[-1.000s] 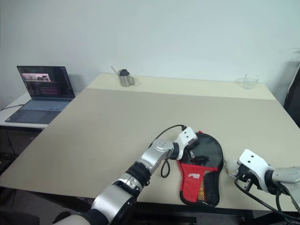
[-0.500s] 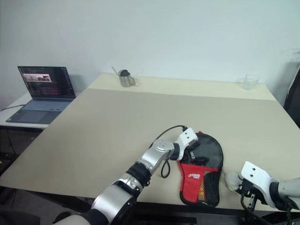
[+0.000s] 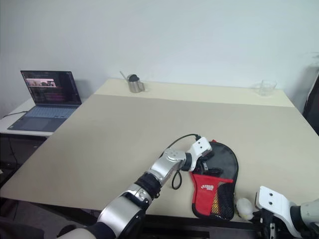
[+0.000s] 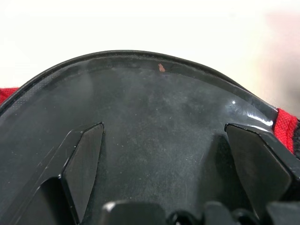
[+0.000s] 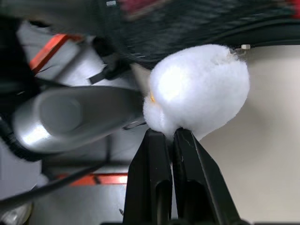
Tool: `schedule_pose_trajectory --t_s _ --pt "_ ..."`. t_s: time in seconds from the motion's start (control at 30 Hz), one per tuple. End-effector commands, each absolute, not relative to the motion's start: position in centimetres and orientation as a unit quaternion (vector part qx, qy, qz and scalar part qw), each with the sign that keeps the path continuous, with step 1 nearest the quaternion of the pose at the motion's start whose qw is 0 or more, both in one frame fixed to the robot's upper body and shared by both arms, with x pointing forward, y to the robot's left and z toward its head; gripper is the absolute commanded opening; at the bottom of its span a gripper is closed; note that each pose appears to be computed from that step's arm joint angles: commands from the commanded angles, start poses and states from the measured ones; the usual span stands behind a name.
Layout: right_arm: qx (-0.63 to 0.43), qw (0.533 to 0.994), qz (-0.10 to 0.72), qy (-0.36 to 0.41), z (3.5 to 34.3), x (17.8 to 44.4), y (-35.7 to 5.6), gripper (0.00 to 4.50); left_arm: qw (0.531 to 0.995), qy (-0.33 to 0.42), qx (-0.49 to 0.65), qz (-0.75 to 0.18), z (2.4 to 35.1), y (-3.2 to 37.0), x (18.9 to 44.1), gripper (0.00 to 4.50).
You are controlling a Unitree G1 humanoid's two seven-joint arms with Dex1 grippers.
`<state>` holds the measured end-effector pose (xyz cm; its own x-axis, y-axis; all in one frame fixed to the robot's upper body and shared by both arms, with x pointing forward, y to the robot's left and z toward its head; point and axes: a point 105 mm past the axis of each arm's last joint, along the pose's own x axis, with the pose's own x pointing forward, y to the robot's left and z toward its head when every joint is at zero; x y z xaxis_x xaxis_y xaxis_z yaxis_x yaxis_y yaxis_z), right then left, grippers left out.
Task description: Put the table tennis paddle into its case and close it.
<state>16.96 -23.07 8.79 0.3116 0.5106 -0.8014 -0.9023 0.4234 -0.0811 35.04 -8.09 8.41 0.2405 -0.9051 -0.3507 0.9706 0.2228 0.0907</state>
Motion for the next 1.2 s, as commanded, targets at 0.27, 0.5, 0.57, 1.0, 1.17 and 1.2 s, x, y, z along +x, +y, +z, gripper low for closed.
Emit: schedule_pose_trajectory --t_s 0.27,0.5,0.57,1.0,1.17,1.2 --pt "-0.273 0.727 0.519 0.358 8.6 15.3 -21.4 0.04 0.759 0.139 0.142 -0.620 6.9 -8.6 34.0 4.50" --pt "-0.280 0.709 0.536 0.363 8.4 14.6 -21.0 0.04 0.758 0.141 0.144 -0.620 6.8 -8.6 34.0 4.50" --pt "-0.282 0.701 0.542 0.367 8.3 14.3 -20.9 0.04 0.758 0.141 0.144 -0.620 6.8 -8.6 34.0 4.50" --pt "-0.280 0.672 0.577 0.369 7.3 12.9 -19.8 0.04 0.761 0.138 0.148 -0.617 7.0 -8.6 34.4 4.50" --pt "-0.281 0.665 0.587 0.367 7.7 12.7 -19.2 0.04 0.762 0.136 0.149 -0.615 7.1 -8.5 34.5 4.50" --pt "-0.282 0.665 0.587 0.366 7.9 12.7 -19.1 0.04 0.762 0.136 0.150 -0.615 7.1 -8.5 34.5 4.50"
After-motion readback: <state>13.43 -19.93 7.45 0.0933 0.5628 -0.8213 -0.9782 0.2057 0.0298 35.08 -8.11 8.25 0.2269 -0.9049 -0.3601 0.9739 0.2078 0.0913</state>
